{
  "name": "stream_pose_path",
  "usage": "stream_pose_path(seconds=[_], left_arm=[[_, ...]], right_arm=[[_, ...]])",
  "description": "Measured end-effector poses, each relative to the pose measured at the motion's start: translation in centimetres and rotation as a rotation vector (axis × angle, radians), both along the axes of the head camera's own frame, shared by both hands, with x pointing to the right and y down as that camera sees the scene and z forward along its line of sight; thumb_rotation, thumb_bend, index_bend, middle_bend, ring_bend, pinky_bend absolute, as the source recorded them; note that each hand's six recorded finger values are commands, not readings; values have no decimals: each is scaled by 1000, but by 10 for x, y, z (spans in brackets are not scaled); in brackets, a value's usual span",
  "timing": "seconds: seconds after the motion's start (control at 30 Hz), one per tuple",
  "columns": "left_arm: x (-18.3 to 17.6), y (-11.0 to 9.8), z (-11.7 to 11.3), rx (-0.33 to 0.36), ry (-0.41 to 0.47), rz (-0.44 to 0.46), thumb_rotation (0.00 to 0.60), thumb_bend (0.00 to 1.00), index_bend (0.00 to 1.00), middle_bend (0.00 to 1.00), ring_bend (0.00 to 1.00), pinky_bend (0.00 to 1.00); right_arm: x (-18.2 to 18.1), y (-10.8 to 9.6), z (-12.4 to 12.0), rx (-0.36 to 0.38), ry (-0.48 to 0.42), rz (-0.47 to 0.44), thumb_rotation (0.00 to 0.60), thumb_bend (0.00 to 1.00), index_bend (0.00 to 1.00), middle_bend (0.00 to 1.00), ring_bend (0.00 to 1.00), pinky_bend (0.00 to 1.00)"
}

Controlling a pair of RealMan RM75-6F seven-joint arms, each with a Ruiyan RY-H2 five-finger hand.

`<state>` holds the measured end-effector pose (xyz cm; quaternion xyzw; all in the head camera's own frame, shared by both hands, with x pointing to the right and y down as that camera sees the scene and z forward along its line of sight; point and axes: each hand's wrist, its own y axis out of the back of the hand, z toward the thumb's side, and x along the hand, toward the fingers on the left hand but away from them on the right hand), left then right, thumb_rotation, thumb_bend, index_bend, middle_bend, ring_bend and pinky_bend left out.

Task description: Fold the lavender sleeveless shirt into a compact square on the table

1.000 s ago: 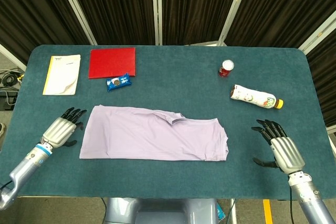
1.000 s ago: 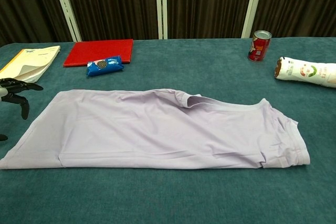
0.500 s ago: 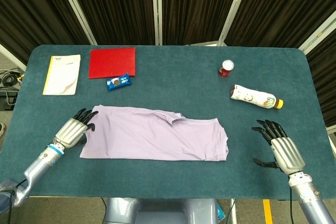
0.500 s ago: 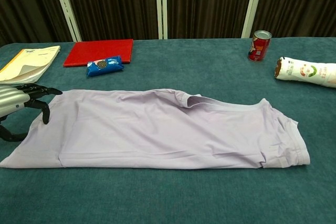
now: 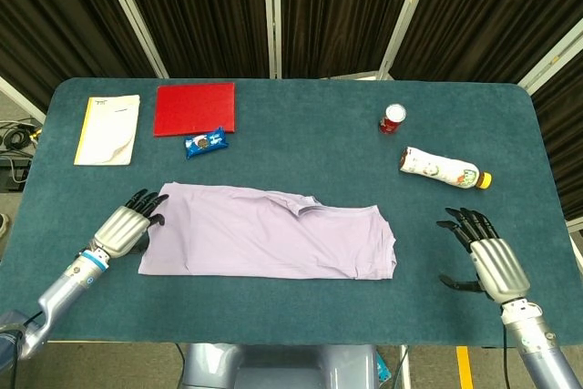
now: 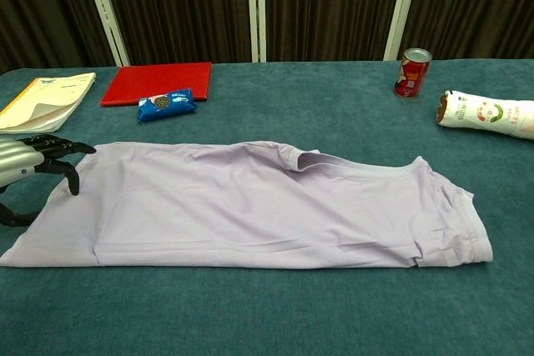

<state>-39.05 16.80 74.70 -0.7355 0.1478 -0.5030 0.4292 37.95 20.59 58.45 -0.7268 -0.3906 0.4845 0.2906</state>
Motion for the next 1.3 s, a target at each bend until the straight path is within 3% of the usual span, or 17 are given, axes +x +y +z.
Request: stream_pose_path(seconds=[0.73, 1.1, 1.3], left_arm=[[33, 0, 9, -14, 15, 65, 600, 375, 394, 0, 0, 0], [32, -1, 9, -25, 7, 56, 600, 567, 456, 0, 0, 0], [34, -2, 8, -27, 16, 57, 600, 577, 473, 0, 0, 0]], right_arm=[[-1, 1, -1, 1, 0, -1, 600, 9, 246, 83, 0, 0], [-1, 1, -1, 1, -2, -2, 600, 9, 247, 84, 0, 0], [-1, 1, -1, 1, -1, -2, 600, 9, 249, 83, 0, 0]])
